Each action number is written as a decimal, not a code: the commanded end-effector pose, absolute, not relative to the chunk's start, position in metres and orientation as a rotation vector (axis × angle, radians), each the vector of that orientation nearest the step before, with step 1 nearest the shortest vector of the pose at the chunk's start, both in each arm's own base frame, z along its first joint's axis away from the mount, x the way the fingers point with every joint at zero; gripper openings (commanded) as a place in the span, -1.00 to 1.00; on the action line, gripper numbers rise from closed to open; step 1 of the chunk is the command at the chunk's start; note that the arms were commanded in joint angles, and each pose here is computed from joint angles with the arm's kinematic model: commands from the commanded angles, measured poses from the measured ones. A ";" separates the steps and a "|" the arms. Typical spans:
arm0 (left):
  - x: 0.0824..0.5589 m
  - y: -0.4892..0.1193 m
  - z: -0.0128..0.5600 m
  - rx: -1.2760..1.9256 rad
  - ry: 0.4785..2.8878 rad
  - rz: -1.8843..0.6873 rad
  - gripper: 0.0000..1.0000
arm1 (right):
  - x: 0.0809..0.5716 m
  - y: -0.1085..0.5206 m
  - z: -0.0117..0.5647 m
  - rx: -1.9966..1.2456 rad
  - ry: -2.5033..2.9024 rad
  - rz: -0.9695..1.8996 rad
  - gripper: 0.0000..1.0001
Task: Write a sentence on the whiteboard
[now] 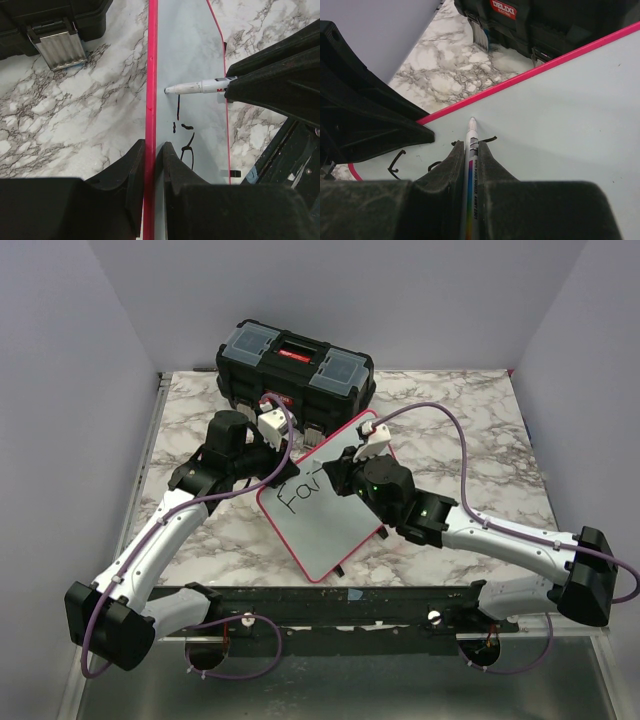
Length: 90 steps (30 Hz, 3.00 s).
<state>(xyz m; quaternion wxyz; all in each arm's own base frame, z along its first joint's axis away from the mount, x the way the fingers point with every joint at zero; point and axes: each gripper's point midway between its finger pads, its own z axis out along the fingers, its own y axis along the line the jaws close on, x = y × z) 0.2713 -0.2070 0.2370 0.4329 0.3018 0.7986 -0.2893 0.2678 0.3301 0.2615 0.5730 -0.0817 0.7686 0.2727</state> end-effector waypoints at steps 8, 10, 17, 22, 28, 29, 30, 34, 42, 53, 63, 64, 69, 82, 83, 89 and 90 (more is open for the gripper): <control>0.274 -0.207 0.256 0.795 1.890 -0.677 -1.00 | 0.266 0.328 0.238 -0.213 1.844 0.624 -0.99; 0.274 -0.206 0.256 0.794 1.890 -0.677 -1.00 | 0.263 0.326 0.233 -0.208 1.854 0.626 -0.99; 0.275 -0.206 0.255 0.793 1.892 -0.675 -1.00 | 0.257 0.316 0.220 -0.201 1.883 0.624 -0.99; 0.275 -0.206 0.254 0.793 1.895 -0.676 -1.00 | 0.252 0.311 0.208 -0.204 1.909 0.621 -0.99; 0.275 -0.206 0.254 0.793 1.895 -0.672 -1.00 | 0.248 0.306 0.197 -0.206 1.933 0.610 -0.99; 0.275 -0.206 0.253 0.793 1.897 -0.672 -1.00 | 0.247 0.305 0.194 -0.204 1.939 0.606 -0.99; 0.275 -0.206 0.253 0.794 1.898 -0.672 -1.00 | 0.247 0.304 0.194 -0.204 1.940 0.604 -0.99; 0.275 -0.206 0.253 0.796 1.897 -0.673 -1.00 | 0.245 0.300 0.187 -0.205 1.953 0.590 -0.99; 0.276 -0.206 0.252 0.796 1.900 -0.670 -1.00 | 0.247 0.292 0.185 -0.196 1.955 0.547 -0.99; 0.276 -0.207 0.251 0.797 1.901 -0.672 -1.00 | 0.260 0.288 0.201 -0.198 1.914 0.462 -0.99; 0.276 -0.206 0.253 0.797 1.895 -0.669 -1.00 | 0.267 0.286 0.223 -0.203 1.875 0.416 -0.99; 0.275 -0.206 0.254 0.796 1.893 -0.669 -1.00 | 0.268 0.286 0.226 -0.201 1.871 0.414 -0.99; 0.275 -0.206 0.253 0.796 1.894 -0.667 -1.00 | 0.268 0.284 0.244 -0.184 1.834 0.438 -0.99; 0.276 -0.205 0.252 0.795 1.899 -0.662 -1.00 | 0.281 0.291 0.270 -0.180 1.790 0.459 -0.99; 0.276 -0.205 0.253 0.795 1.899 -0.662 -1.00 | 0.282 0.293 0.272 -0.181 1.787 0.461 -0.99; 0.275 -0.206 0.253 0.797 1.897 -0.665 -1.00 | 0.289 0.306 0.281 -0.175 1.769 0.485 -0.99; 0.275 -0.206 0.253 0.797 1.897 -0.665 -1.00 | 0.290 0.308 0.280 -0.175 1.771 0.487 -0.99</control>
